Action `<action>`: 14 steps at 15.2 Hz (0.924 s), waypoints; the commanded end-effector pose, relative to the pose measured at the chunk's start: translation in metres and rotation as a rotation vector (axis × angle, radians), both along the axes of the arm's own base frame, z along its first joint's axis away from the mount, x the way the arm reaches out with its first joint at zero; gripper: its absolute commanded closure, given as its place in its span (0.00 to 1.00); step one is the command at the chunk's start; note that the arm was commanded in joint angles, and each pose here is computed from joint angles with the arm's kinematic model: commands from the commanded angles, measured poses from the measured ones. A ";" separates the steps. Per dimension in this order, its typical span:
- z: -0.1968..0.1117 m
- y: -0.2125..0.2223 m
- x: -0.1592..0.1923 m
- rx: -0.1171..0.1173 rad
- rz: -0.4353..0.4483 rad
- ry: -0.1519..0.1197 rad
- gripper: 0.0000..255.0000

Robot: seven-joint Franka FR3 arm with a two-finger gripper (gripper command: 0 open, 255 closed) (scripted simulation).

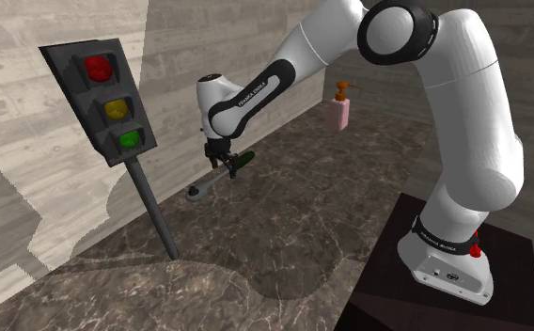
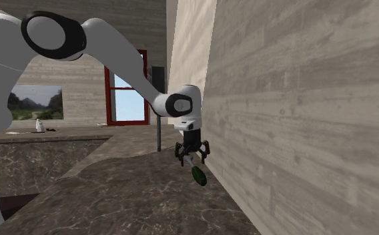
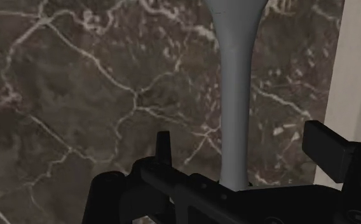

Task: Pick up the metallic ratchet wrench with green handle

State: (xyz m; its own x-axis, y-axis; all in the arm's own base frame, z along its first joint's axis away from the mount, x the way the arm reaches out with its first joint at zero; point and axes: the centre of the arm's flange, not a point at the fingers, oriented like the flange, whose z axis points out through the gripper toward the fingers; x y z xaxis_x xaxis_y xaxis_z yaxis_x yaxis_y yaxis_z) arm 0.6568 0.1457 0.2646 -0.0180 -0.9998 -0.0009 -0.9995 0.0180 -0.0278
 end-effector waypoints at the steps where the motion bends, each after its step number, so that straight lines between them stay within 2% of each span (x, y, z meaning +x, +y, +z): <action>1: -0.002 0.000 0.000 0.000 0.000 -0.001 1.00; 10: -0.002 0.000 0.000 0.000 0.000 -0.001 1.00; 14: 0.019 0.000 0.000 0.000 0.000 -0.001 1.00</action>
State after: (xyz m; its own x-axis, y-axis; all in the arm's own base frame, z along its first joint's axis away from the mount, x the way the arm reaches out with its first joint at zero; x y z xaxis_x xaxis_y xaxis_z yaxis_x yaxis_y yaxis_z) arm 0.6558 0.1460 0.2779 -0.0178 -0.9998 -0.0011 -0.9994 0.0179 -0.0281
